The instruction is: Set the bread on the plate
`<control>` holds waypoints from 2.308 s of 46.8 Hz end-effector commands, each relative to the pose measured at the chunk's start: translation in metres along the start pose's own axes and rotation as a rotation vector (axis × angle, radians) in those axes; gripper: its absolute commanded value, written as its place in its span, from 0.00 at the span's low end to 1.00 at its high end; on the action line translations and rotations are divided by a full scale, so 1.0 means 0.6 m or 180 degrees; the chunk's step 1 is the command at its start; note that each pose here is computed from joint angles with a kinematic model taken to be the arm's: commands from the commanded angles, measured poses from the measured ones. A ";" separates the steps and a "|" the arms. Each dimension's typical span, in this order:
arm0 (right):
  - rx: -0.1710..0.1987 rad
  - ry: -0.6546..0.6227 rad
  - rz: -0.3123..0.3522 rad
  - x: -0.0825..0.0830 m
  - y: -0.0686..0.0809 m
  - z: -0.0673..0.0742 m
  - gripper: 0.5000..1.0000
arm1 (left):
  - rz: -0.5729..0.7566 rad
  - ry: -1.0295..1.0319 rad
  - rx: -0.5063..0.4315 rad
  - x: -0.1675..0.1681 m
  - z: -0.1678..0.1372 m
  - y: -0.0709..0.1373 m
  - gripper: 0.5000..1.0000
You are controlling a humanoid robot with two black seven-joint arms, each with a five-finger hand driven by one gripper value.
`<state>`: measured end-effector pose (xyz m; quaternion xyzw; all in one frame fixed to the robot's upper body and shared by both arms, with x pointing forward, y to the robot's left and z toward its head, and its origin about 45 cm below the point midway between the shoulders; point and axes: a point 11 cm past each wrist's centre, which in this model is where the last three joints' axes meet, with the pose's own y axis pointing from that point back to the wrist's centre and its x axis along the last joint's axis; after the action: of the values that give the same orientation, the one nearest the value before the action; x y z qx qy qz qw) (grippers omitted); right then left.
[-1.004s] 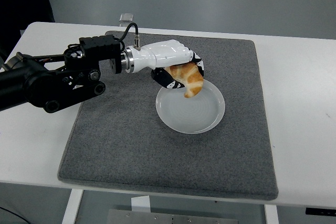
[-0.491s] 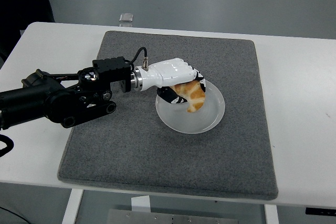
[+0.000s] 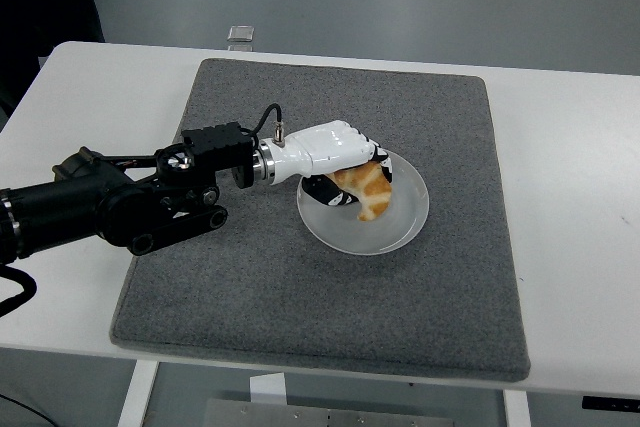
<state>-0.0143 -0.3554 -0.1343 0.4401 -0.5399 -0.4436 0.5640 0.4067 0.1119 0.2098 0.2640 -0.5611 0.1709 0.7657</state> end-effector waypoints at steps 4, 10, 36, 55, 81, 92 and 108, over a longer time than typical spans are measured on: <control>0.0000 -0.0002 0.0000 0.000 0.000 0.000 0.90 | 0.0067 -0.0018 0.0018 0.001 -0.002 0.001 0.00; 0.0000 0.0003 0.0000 0.000 0.000 0.000 0.90 | 0.0107 -0.0034 0.0032 0.003 -0.004 0.001 0.02; 0.0000 -0.0002 0.0000 0.000 0.000 0.000 0.90 | 0.0064 0.0038 0.0035 -0.015 -0.003 0.005 0.84; 0.0000 0.0003 0.0000 0.000 0.000 0.000 0.90 | 0.0164 0.0196 0.0035 -0.003 -0.004 0.009 0.99; 0.0000 0.0003 0.0000 0.000 0.000 0.000 0.90 | 0.0987 0.1529 0.0298 0.111 -0.044 0.024 1.00; 0.0000 -0.0002 0.0000 0.000 0.000 0.000 0.90 | 0.1333 0.2186 0.0361 0.183 -0.098 0.062 1.00; 0.0000 0.0003 0.0000 0.000 0.000 0.000 0.90 | 0.1644 0.3448 0.0362 0.222 -0.197 0.137 1.00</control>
<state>-0.0143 -0.3554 -0.1343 0.4400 -0.5399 -0.4437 0.5640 0.4886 0.2315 0.3281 0.0508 -0.1660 0.4787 0.8606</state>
